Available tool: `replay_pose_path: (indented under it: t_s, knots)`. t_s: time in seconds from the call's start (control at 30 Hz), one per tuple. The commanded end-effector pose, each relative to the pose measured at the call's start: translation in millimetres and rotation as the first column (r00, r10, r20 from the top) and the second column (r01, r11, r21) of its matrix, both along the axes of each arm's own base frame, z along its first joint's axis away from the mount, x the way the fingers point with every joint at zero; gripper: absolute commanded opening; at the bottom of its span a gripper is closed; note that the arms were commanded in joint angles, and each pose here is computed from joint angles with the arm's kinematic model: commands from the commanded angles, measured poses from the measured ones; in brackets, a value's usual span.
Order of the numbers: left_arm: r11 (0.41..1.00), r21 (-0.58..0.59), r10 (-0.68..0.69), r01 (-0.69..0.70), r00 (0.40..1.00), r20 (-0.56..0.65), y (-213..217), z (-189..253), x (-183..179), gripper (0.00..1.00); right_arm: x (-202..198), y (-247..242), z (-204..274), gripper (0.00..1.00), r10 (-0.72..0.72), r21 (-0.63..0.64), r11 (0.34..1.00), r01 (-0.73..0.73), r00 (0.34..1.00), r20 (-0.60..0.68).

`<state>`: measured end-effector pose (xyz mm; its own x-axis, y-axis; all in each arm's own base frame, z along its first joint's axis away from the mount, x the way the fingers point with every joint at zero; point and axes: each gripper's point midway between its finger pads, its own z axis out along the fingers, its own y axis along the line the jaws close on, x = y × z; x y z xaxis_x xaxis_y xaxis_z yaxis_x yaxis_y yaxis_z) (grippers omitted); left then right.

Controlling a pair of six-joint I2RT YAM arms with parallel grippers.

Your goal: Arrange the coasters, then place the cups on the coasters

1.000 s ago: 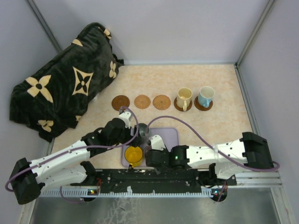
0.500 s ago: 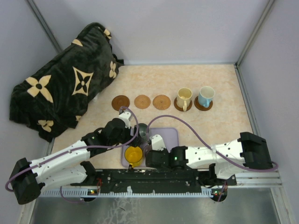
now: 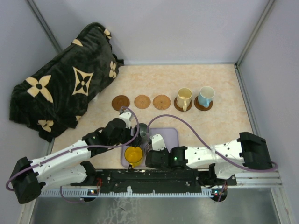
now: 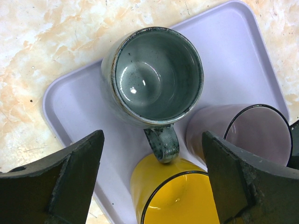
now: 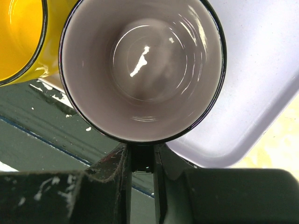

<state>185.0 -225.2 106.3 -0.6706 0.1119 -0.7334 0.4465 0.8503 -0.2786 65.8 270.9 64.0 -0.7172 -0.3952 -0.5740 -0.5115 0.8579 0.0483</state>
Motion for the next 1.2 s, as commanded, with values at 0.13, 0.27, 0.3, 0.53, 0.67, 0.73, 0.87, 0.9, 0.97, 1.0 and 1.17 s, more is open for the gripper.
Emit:
replay_pose_path:
  t_s: [0.13,0.27,0.3,0.53,0.67,0.73,0.87,0.9,0.97,1.0,1.17]
  knots:
    - [1.0,-0.024,0.019,-0.019,1.0,0.021,-1.1,5.8,2.5,0.92,21.6,-5.2,15.9,0.0,-0.082,0.004,0.997,0.082,0.989,0.124]
    - [0.999,-0.032,0.037,-0.035,0.998,0.044,1.6,11.5,5.4,0.92,35.8,-7.9,38.6,0.0,-0.144,0.063,0.989,0.134,0.97,0.197]
    - [0.999,-0.034,0.041,-0.04,0.998,0.048,2.2,12.5,6.1,0.92,40.5,-9.8,44.7,0.0,-0.163,0.075,0.986,0.15,0.962,0.22]
    - [0.997,-0.044,0.068,-0.064,0.995,0.077,5.2,18.9,10.5,0.92,80.1,-19.0,76.3,0.0,-0.301,0.158,0.951,0.265,0.912,0.28]
    - [0.996,-0.04,0.086,-0.083,0.992,0.088,8.5,18.6,13.0,0.92,110.4,-17.8,95.4,0.0,-0.348,0.223,0.931,0.29,0.889,0.297]
    - [0.995,-0.035,0.095,-0.092,0.991,0.093,10.4,17.8,14.3,0.93,132.5,-19.6,105.2,0.0,-0.381,0.248,0.916,0.314,0.874,0.3]
    - [0.993,-0.026,0.121,-0.118,0.987,0.108,15.3,17.4,17.1,0.93,173.6,-15.8,121.4,0.0,-0.406,0.269,0.905,0.33,0.859,0.312]
    - [0.991,-0.023,0.132,-0.13,0.985,0.11,17.4,16.9,18.1,0.93,183.0,-13.8,125.9,0.0,-0.408,0.271,0.904,0.33,0.855,0.319]
    - [0.987,-0.023,0.162,-0.161,0.98,0.114,22.0,16.5,19.8,0.93,201.7,-9.0,131.7,0.0,-0.416,0.268,0.902,0.338,0.847,0.332]
    - [0.984,-0.025,0.176,-0.174,0.977,0.119,24.3,17.0,21.0,0.94,211.1,-6.2,135.3,0.0,-0.421,0.271,0.9,0.341,0.842,0.336]
    - [0.978,-0.024,0.21,-0.209,0.968,0.138,31.5,16.3,23.9,0.94,253.3,12.2,139.2,0.0,-0.435,0.297,0.889,0.347,0.843,0.317]
